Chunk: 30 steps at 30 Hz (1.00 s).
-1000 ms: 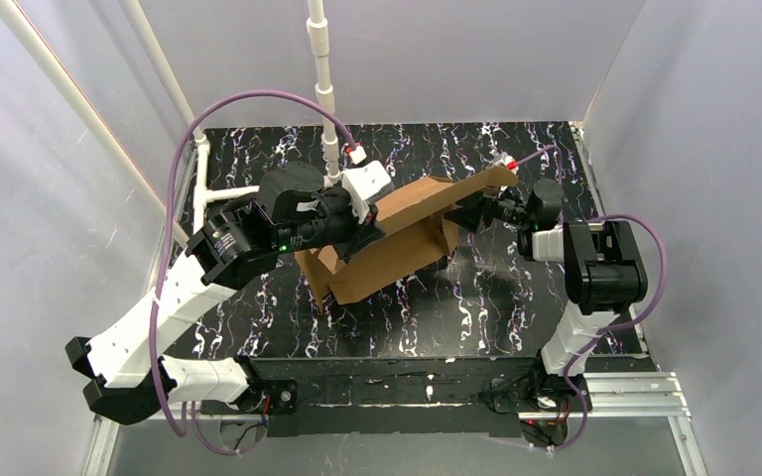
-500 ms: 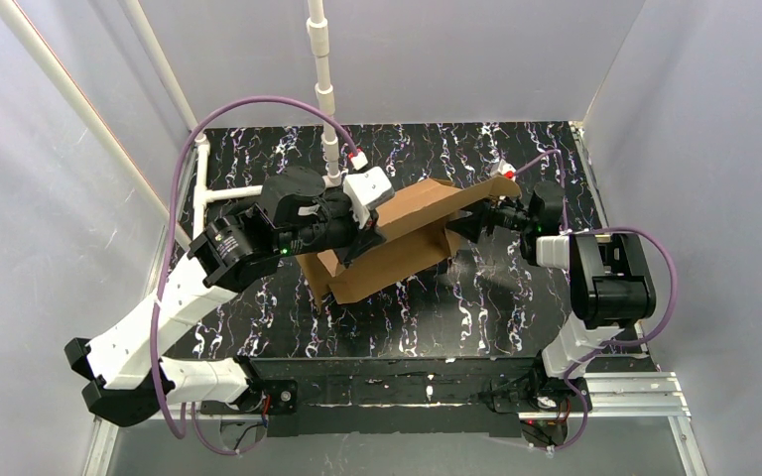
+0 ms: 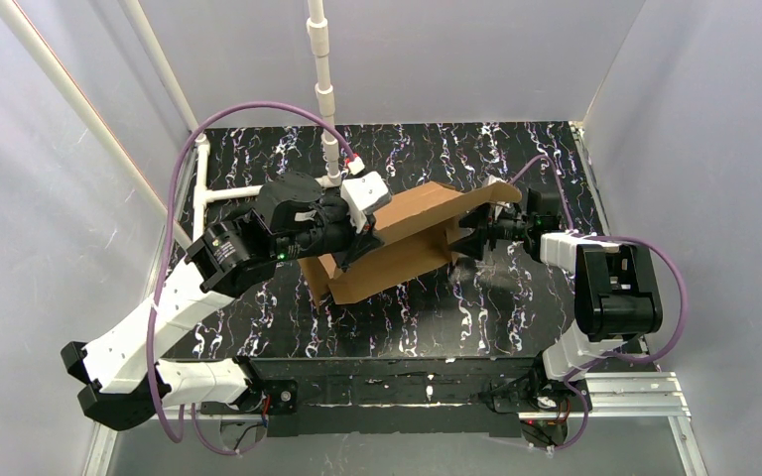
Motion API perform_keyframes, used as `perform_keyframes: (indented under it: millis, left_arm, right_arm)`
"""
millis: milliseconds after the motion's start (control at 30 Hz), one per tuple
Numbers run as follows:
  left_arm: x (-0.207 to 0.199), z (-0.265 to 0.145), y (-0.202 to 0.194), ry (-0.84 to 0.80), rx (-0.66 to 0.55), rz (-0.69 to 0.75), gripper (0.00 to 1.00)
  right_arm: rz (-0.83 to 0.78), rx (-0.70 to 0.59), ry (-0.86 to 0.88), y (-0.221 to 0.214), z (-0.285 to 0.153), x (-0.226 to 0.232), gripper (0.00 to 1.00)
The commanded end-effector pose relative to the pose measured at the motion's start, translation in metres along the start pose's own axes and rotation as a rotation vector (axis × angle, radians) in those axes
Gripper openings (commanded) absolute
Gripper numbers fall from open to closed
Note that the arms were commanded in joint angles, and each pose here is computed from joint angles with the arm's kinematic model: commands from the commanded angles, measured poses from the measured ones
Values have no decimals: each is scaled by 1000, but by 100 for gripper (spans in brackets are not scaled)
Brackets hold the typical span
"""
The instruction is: Fold the paper box
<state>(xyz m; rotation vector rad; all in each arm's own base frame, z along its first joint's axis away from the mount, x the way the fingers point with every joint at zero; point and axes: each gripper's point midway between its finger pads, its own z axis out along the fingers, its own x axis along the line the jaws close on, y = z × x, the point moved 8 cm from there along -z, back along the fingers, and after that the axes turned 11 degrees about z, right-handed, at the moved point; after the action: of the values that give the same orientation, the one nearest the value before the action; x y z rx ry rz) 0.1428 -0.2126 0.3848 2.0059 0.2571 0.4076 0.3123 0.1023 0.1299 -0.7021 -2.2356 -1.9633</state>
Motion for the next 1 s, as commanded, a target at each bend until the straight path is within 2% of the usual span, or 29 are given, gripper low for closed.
perform_keyframes:
  millis: [0, 100, 300, 567, 700, 867, 967]
  left_arm:
    - [1, -6, 2, 41, -27, -15, 0]
    - [1, -4, 1, 54, -29, -23, 0]
    - [-1, -1, 1, 24, -40, -22, 0]
    - [-3, 0, 4, 7, -55, -14, 0]
    - [-3, 0, 4, 12, -60, -9, 0]
    - [-3, -1, 4, 22, -62, -4, 0]
    - [-3, -2, 4, 21, -64, 4, 0]
  right_arm:
    - [-56, 6, 45, 12, -3, 11, 82]
    - [-63, 5, 47, 11, -5, 15, 81]
    - [-22, -12, 10, 16, -3, 9, 70]
    - [45, -51, -47, 16, 5, 4, 61]
    - [48, -33, -54, 13, 7, 5, 61]
    - [54, -10, -64, 16, 5, 5, 74]
    - [54, -8, -63, 18, 4, 7, 76]
